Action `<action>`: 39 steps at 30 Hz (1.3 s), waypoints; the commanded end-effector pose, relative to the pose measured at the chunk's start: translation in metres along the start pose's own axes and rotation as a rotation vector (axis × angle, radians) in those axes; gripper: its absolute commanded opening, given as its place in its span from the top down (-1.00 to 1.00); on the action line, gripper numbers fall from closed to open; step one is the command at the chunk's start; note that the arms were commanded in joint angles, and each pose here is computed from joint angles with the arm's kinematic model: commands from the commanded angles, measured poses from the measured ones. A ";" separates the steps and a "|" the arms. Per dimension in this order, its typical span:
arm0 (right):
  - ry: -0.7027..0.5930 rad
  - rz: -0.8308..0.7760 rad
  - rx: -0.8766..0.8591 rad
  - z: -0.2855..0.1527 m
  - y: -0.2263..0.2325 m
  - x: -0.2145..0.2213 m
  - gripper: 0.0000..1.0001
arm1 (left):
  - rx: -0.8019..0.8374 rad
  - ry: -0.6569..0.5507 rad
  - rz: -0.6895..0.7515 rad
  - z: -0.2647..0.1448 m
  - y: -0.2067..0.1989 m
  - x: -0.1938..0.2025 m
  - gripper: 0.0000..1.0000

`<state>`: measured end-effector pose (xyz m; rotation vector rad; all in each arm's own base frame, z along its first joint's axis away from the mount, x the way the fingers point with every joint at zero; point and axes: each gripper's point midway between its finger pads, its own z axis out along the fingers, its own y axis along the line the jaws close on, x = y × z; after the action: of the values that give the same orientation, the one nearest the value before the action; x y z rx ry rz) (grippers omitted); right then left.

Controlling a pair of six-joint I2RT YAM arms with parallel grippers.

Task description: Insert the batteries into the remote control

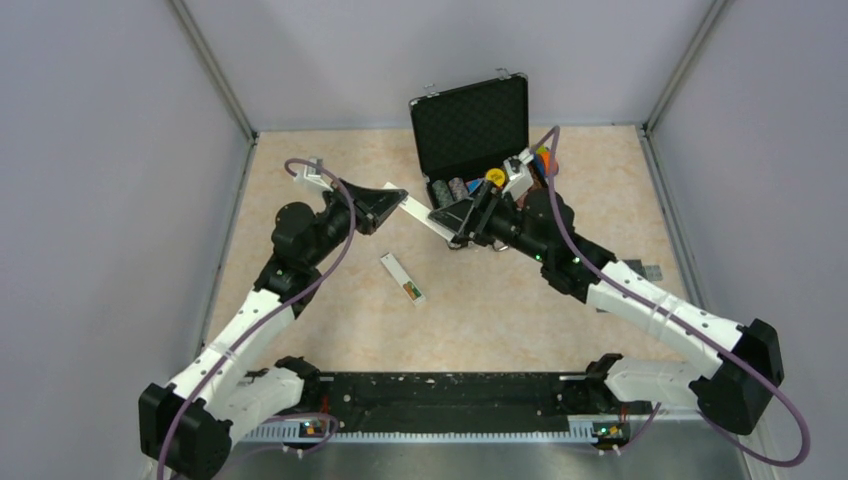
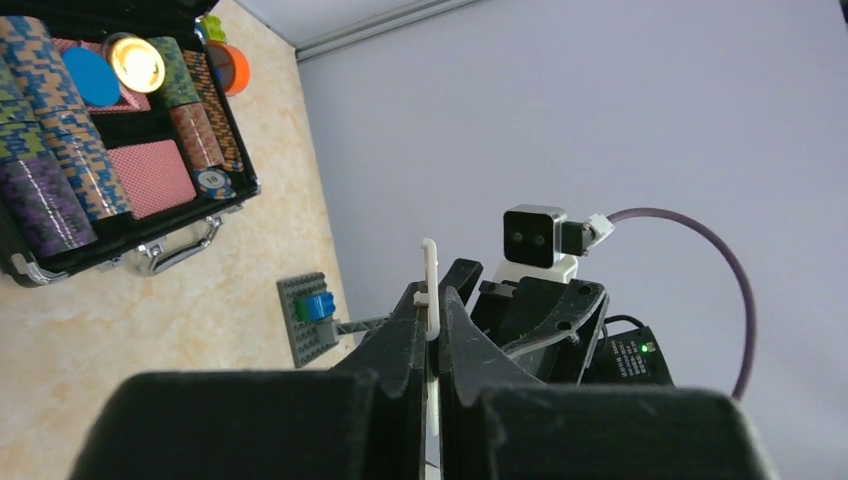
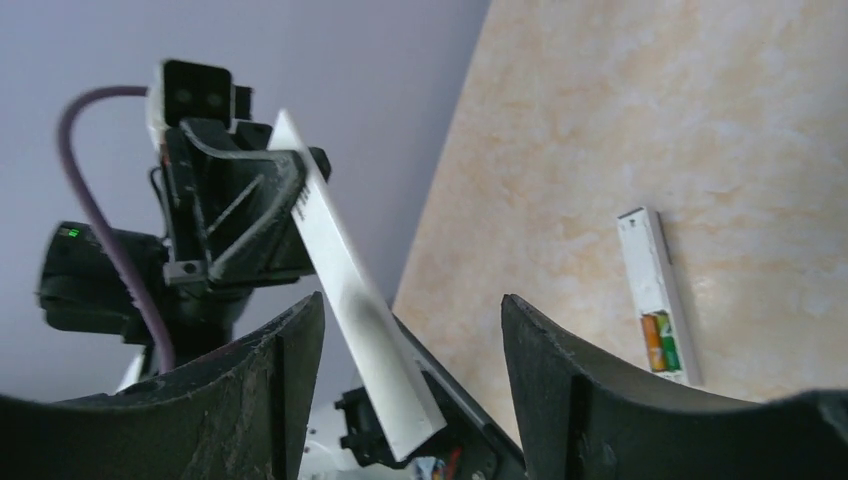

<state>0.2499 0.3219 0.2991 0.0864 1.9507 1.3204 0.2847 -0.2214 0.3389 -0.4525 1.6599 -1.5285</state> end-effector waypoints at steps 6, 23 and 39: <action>-0.083 0.198 -0.266 -0.014 0.062 -0.028 -0.01 | 0.166 -0.047 -0.061 -0.009 -0.053 -0.013 1.00; -0.021 0.308 -0.344 -0.012 0.068 -0.016 0.46 | 0.163 -0.047 -0.097 -0.010 -0.042 -0.010 1.00; -0.013 0.262 -0.128 -0.013 0.021 -0.002 1.00 | -0.221 -0.091 0.042 -0.032 0.039 -0.008 -0.25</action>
<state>0.2322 0.3387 0.3312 0.2893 1.8530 1.7488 0.2778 -0.2160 0.3395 -0.5475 1.6407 -1.5859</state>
